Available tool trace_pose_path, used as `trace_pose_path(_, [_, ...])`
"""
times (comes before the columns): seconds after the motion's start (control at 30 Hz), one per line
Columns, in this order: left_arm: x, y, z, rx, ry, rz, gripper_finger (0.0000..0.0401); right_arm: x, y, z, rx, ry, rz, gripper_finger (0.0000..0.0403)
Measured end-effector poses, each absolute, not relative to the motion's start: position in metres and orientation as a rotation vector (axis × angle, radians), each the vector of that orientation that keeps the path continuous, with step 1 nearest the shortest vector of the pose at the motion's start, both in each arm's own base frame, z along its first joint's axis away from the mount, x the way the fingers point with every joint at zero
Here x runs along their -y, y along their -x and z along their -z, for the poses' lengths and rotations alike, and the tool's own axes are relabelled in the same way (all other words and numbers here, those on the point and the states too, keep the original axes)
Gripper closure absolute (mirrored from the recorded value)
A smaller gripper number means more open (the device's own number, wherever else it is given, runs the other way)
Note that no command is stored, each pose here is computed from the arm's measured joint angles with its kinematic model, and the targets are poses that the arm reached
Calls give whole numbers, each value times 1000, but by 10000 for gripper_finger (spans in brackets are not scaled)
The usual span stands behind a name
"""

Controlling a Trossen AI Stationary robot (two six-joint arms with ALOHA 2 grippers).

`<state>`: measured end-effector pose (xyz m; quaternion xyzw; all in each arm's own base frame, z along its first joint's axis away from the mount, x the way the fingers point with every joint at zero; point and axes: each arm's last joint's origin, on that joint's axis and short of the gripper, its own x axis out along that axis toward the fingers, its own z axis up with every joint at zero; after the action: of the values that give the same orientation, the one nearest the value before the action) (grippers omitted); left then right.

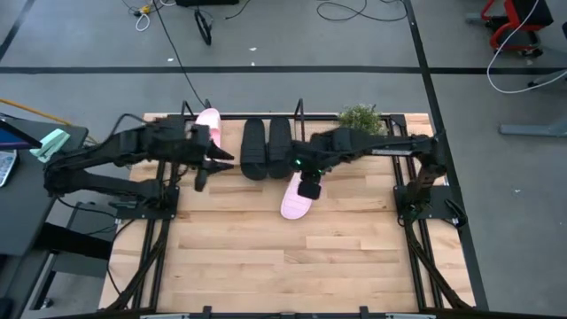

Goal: Pick and place slides into the shelf
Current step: Put the pink slipper onto the shelf

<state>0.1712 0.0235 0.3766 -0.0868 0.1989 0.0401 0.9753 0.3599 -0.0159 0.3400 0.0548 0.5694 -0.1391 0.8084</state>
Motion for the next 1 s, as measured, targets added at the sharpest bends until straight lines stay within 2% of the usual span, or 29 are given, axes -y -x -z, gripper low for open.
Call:
trace_pose_path(0.2, [-26, -199, -355, -543, 256, -94, 283, 2, -322, -310, -1113, -229, 376, 273])
trace_pose_path(0.47, [-20, -225, -350, -501, 286, -58, 291, -1, -280, -272, -921, -521, 508, 273])
trace_pose_path(0.6, [-18, -230, -352, -469, 311, -52, 291, -1, -260, -246, -847, -689, 636, 273])
trace_pose_path(0.83, [-17, -231, -355, -438, 318, -65, 298, 5, -239, -207, -500, -981, 864, 273])
trace_pose_path(1.0, [-17, -231, -356, -423, 317, -63, 303, 7, -234, -185, -307, -1167, 910, 271])
